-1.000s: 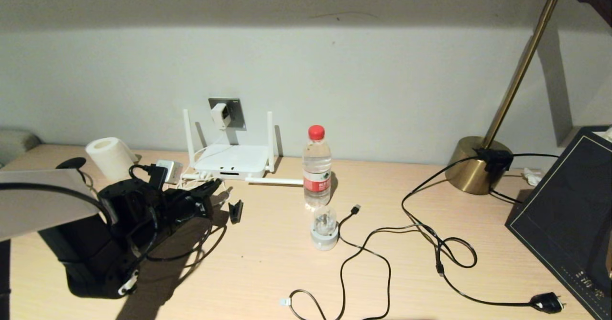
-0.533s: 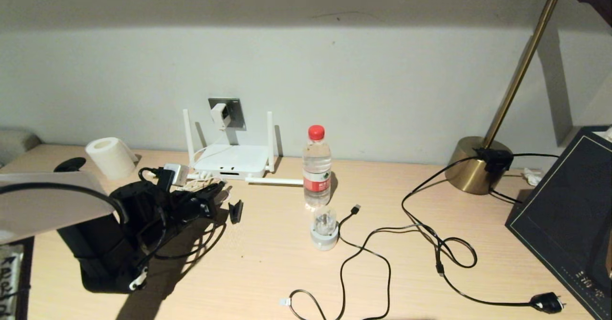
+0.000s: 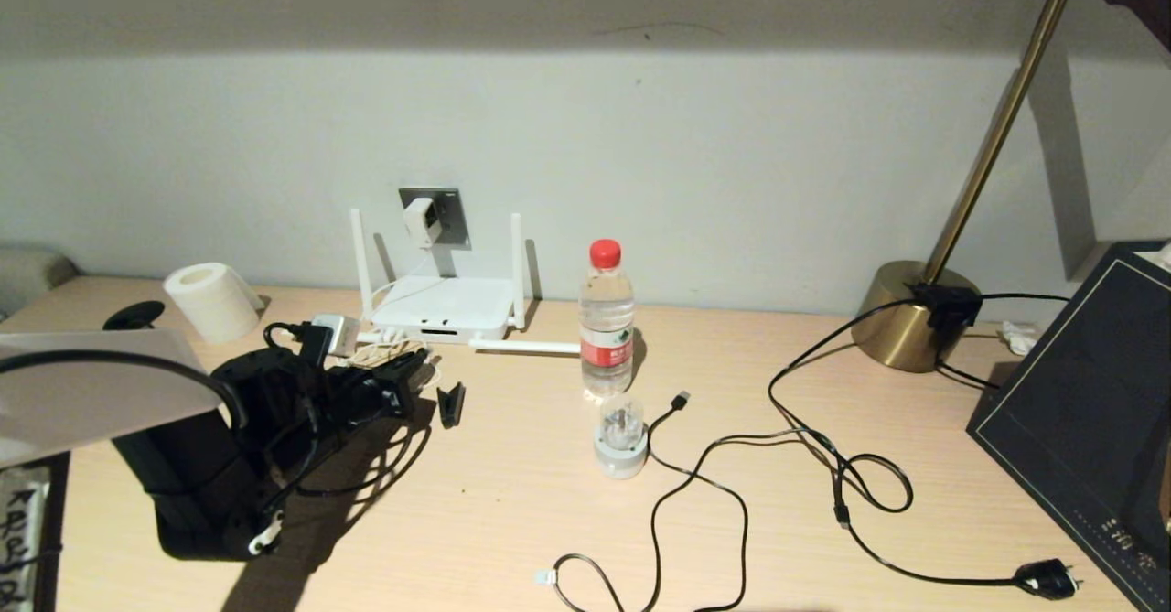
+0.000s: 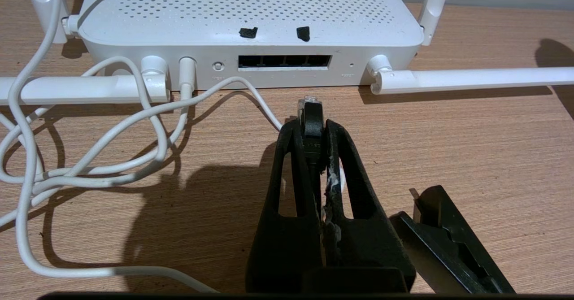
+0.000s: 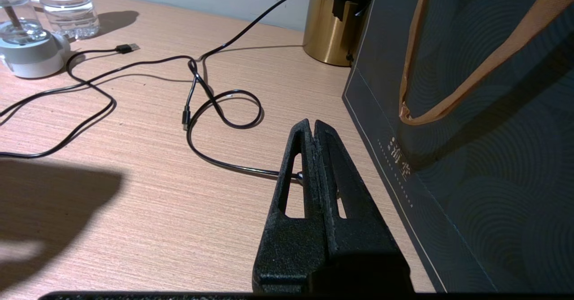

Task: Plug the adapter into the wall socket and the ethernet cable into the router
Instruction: Align cable and router interface

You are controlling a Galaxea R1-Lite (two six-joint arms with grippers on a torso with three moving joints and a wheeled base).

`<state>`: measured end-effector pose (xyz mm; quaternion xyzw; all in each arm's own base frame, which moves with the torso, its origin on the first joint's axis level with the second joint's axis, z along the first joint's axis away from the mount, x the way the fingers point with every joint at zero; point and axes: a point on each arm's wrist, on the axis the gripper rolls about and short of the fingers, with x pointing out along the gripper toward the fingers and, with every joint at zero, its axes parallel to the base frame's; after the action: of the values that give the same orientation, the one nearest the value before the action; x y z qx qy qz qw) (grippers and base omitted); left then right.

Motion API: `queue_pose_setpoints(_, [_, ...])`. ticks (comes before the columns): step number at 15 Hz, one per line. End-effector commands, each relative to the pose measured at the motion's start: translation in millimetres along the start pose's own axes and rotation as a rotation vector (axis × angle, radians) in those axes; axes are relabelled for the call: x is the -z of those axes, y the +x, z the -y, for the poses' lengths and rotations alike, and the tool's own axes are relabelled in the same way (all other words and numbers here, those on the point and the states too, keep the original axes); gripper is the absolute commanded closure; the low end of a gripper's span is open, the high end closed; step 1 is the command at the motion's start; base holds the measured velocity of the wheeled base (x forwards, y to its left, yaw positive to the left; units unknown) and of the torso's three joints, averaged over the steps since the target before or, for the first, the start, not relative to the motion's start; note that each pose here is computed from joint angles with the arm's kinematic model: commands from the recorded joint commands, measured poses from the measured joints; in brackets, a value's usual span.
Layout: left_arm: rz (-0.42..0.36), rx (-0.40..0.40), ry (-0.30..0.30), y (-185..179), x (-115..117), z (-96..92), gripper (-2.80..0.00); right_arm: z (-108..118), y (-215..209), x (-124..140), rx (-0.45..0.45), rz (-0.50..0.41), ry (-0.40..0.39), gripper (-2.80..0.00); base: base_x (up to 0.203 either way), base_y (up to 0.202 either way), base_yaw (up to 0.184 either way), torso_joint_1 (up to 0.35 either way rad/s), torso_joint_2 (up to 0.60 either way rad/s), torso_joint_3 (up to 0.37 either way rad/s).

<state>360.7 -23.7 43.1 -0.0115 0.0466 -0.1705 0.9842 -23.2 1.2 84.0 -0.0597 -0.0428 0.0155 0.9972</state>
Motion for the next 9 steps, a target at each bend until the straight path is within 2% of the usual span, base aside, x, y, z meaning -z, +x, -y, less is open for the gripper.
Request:
queue_pose_setpoints(1, [0.010,0.002,0.001,1.4,-0.5,-0.3,0.00,-1.1,2.1,9.9,-0.005,-0.036,0.001,0.00,0.000,0.000,0.000,0.000,0.00,0.000])
queue_pose_setpoints(9, [0.047,-0.032,0.008,6.9,-7.4,-5.3,0.00,-1.1,2.1,9.9,-0.005,-0.036,0.001,0.00,0.000,0.000,0.000,0.000,0.00,0.000])
